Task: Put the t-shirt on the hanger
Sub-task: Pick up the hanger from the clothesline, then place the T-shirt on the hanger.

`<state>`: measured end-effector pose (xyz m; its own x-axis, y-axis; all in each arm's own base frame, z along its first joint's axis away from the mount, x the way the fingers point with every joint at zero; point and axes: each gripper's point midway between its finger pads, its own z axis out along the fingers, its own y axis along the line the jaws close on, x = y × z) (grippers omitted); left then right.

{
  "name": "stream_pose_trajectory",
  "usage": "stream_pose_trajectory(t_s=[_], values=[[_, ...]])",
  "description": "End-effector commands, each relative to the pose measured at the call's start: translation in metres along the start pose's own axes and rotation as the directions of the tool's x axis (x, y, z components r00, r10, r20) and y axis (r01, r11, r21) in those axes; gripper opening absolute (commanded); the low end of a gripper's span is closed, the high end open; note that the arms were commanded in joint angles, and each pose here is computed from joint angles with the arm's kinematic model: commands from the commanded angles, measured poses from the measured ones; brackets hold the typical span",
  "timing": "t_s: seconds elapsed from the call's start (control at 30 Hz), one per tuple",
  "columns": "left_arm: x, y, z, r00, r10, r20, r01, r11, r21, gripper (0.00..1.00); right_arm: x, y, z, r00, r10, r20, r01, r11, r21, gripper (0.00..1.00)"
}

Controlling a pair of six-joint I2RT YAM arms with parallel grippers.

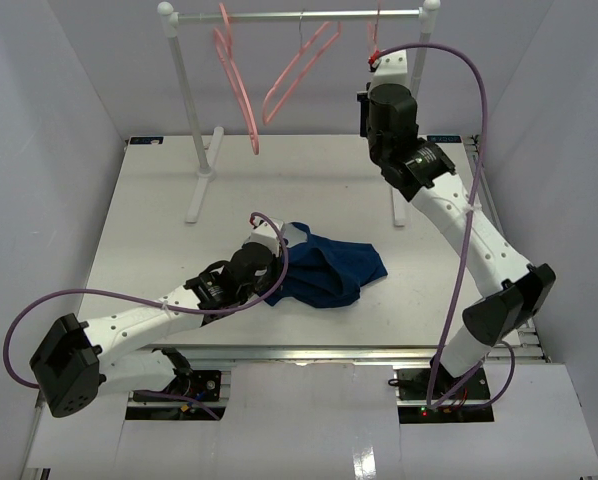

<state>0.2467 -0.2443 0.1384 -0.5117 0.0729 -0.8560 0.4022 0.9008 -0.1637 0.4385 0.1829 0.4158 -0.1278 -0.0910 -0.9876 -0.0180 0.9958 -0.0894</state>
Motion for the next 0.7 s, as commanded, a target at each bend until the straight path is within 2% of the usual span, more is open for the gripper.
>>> stream_pose_trajectory(t_s=[0.0, 0.13, 0.2, 0.27, 0.3, 0.4, 0.5, 0.6, 0.67], values=[[-0.006, -0.002, 0.001, 1.000, -0.010, 0.021, 0.010, 1.000, -0.001, 0.00, 0.013, -0.012, -0.030, 0.999, -0.043, -0.034, 0.041, 0.998, -0.056, 0.08], [-0.004, -0.005, 0.007, 1.000, -0.022, -0.005, 0.022, 1.000, -0.010, 0.00, 0.044, -0.015, -0.072, 0.992, -0.070, -0.109, 0.049, 0.981, -0.187, 0.08], [-0.010, -0.009, 0.009, 0.999, -0.037, -0.008, 0.037, 0.999, -0.007, 0.00, 0.075, -0.008, -0.094, 0.981, -0.074, -0.179, 0.024, 0.963, -0.268, 0.08], [-0.012, -0.013, 0.010, 0.998, -0.056, -0.026, 0.056, 0.998, 0.002, 0.00, 0.093, -0.005, -0.120, 0.977, -0.083, -0.199, 0.011, 0.942, -0.336, 0.08], [-0.016, -0.014, 0.011, 0.997, -0.072, -0.030, 0.072, 0.997, 0.006, 0.00, 0.118, -0.005, -0.129, 0.968, -0.107, -0.227, 0.020, 0.935, -0.355, 0.08], [-0.024, -0.020, 0.014, 0.991, -0.124, -0.044, 0.126, 0.991, 0.044, 0.00, 0.132, -0.010, -0.170, 0.978, -0.096, -0.187, 0.001, 0.892, -0.452, 0.08], [-0.033, -0.020, 0.018, 0.990, -0.132, -0.051, 0.133, 0.991, 0.030, 0.00, 0.139, -0.001, -0.212, 0.987, -0.095, -0.126, -0.004, 0.785, -0.620, 0.08], [-0.046, -0.017, 0.020, 0.989, -0.140, -0.043, 0.140, 0.990, 0.014, 0.00, 0.136, -0.012, -0.245, 0.996, -0.017, -0.082, -0.041, 0.751, -0.659, 0.08], [-0.056, -0.014, 0.022, 0.988, -0.151, -0.037, 0.151, 0.989, 0.003, 0.00, 0.145, -0.013, -0.258, 0.994, -0.001, -0.106, -0.072, 0.730, -0.679, 0.08]])
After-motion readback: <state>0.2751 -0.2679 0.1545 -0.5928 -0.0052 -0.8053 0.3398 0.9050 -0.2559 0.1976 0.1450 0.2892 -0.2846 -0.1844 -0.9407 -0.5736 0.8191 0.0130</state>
